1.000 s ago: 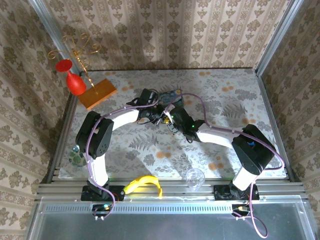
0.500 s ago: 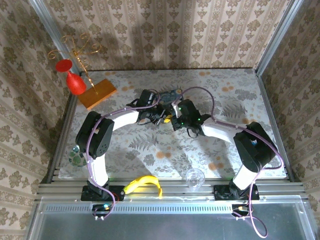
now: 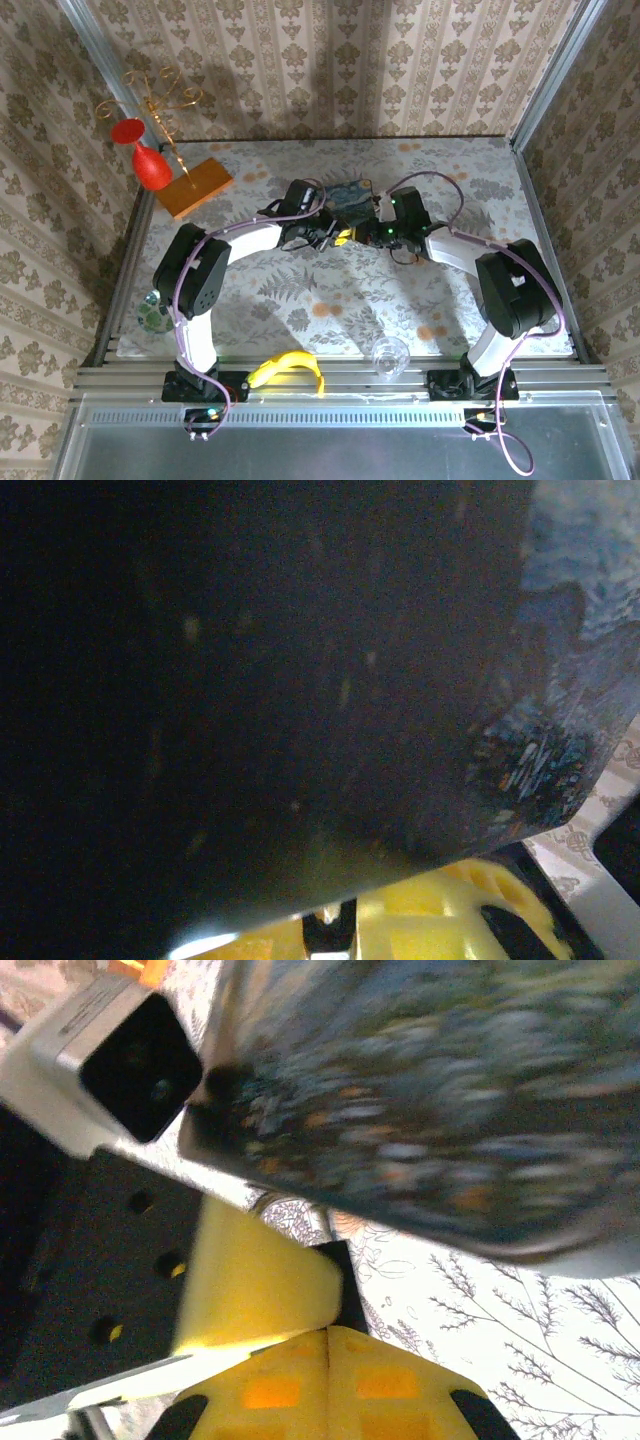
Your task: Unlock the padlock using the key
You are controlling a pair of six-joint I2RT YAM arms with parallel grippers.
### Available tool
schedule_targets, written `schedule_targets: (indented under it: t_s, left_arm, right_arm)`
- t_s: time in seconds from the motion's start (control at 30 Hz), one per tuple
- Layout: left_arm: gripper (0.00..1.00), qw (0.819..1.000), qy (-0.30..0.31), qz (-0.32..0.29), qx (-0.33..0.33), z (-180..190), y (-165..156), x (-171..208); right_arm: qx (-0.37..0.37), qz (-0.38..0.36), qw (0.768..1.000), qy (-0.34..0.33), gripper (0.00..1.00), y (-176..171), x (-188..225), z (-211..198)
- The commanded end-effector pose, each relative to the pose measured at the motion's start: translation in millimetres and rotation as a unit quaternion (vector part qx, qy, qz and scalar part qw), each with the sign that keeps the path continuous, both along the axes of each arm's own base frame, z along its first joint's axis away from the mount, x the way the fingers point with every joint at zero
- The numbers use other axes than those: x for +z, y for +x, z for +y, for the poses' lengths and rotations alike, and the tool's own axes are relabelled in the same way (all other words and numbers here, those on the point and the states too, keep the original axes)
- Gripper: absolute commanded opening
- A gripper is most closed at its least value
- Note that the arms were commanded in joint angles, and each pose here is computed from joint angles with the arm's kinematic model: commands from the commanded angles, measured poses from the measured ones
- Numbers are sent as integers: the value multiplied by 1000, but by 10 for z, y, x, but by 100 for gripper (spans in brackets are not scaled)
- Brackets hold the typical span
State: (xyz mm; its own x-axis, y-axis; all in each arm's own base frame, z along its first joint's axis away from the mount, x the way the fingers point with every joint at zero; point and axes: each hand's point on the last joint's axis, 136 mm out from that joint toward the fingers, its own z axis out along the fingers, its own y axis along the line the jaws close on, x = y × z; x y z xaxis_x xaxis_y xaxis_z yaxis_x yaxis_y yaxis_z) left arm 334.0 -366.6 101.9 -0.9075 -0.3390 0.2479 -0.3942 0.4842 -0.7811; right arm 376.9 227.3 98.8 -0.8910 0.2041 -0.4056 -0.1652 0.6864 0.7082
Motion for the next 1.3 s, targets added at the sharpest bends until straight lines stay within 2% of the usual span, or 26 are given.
schedule_targets:
  t_s: [0.0, 0.07, 0.23, 0.33, 0.53, 0.6, 0.9, 1.27]
  left_arm:
    - [0, 997, -61, -16, -40, -209, -161, 365]
    - [0, 997, -64, -15, -35, -216, -161, 340]
    - [0, 998, -57, -13, -22, -169, -130, 291]
    - [0, 999, -47, -8, -14, -116, -113, 261]
    - [0, 999, -43, -11, -11, -65, -67, 301]
    - [0, 999, -43, -13, -10, -58, -55, 313]
    - [0, 999, -48, -16, -16, -90, -37, 338]
    - [0, 999, -47, -13, -22, -104, -77, 325]
  right_arm:
    - [-34, 55, 996, 67, 0, 44, -99, -26]
    - [-43, 64, 995, 68, 0, 55, -140, -56]
    - [-57, 27, 998, 13, 0, 23, -117, -218]
    - [-63, -3, 997, -40, 10, -18, -38, -368]
    - [-76, -30, 990, -118, 11, -162, 33, -616]
    - [-62, -36, 988, -135, 7, -263, 47, -589]
    - [-44, -39, 978, -201, 5, -629, 96, -545]
    - [14, -30, 975, -221, 3, -517, 30, -212]
